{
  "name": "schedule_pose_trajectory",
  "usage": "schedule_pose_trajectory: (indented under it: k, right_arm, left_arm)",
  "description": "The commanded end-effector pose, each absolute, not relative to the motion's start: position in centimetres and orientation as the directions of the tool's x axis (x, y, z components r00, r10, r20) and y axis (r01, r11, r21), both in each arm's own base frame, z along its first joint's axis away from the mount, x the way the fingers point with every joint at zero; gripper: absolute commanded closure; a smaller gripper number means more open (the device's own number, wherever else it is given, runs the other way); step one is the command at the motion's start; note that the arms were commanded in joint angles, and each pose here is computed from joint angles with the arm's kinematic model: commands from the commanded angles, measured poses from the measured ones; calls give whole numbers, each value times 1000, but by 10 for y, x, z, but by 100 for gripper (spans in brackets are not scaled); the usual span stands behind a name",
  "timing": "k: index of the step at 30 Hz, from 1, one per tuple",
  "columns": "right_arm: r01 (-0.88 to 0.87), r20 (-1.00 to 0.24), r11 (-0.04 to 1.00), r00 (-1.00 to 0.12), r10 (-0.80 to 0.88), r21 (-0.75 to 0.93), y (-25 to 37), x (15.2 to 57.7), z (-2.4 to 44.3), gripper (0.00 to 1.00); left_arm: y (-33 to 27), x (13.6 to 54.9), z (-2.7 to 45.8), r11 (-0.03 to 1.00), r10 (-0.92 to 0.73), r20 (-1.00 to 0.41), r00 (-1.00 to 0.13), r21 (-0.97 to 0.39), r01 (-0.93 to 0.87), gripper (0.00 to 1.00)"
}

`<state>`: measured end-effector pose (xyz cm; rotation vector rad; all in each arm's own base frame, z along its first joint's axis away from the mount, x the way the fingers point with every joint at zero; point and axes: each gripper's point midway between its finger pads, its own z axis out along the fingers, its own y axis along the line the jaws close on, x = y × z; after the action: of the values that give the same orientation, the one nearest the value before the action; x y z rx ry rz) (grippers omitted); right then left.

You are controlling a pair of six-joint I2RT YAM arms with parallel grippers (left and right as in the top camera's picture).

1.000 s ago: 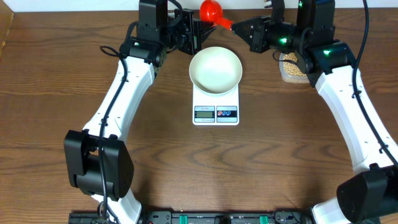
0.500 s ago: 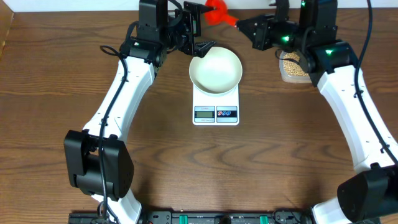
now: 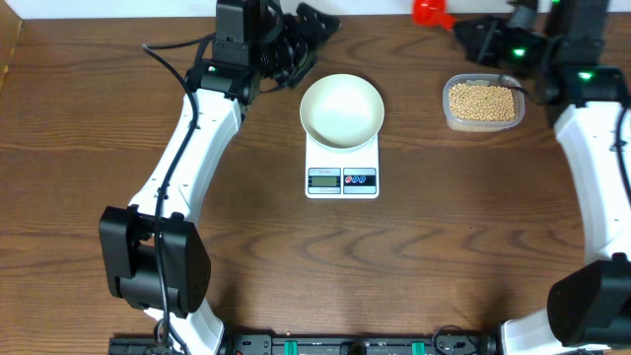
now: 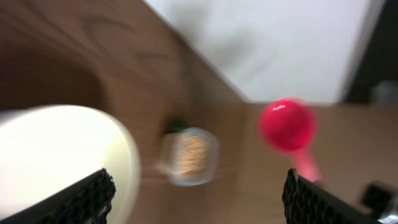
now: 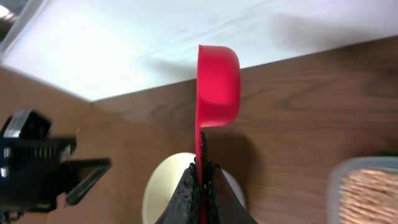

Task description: Scoop item into bowl and weigh 50g on scale

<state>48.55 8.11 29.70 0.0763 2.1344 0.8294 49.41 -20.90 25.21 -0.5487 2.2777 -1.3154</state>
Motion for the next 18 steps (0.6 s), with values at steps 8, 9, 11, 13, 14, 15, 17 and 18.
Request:
schedule_pose_trajectory:
  k: [8, 9, 11, 13, 14, 15, 17, 18]
  right_arm:
    - [-163, -729, 848, -607, 316, 504, 34, 473, 313, 99]
    - [-156, -732, 854, -604, 315, 497, 32, 473, 313, 99]
    - [-149, -735, 860, -602, 312, 487, 30, 474, 312, 99]
    - [-136, -734, 865, -603, 314, 482, 28, 474, 310, 99]
    - [-134, -732, 866, -604, 315, 483, 27, 474, 310, 99]
    - [-133, -732, 866, -604, 315, 482, 27, 474, 310, 99]
    - [-130, -731, 866, -604, 317, 483, 25, 474, 309, 99]
    - [-125, -731, 867, -603, 321, 483, 23, 474, 309, 99]
  left_arm:
    - [-165, 457, 241, 773, -286, -455, -843, -629, 78, 60]
    - [-164, 449, 242, 780, -271, -451, -850, -620, 81, 69]
    - [-162, 433, 244, 787, -259, -422, -869, -613, 63, 79]
    - [-160, 415, 242, 794, -250, -372, -894, -608, 31, 90]
    - [-161, 405, 239, 800, -241, -342, -908, -600, 13, 92]
    - [-162, 396, 236, 807, -222, -324, -920, -590, 13, 92]
    - [-164, 381, 230, 833, -191, -295, -936, -554, 5, 92]
    - [-163, 372, 226, 863, -177, -290, -940, -505, -6, 92]
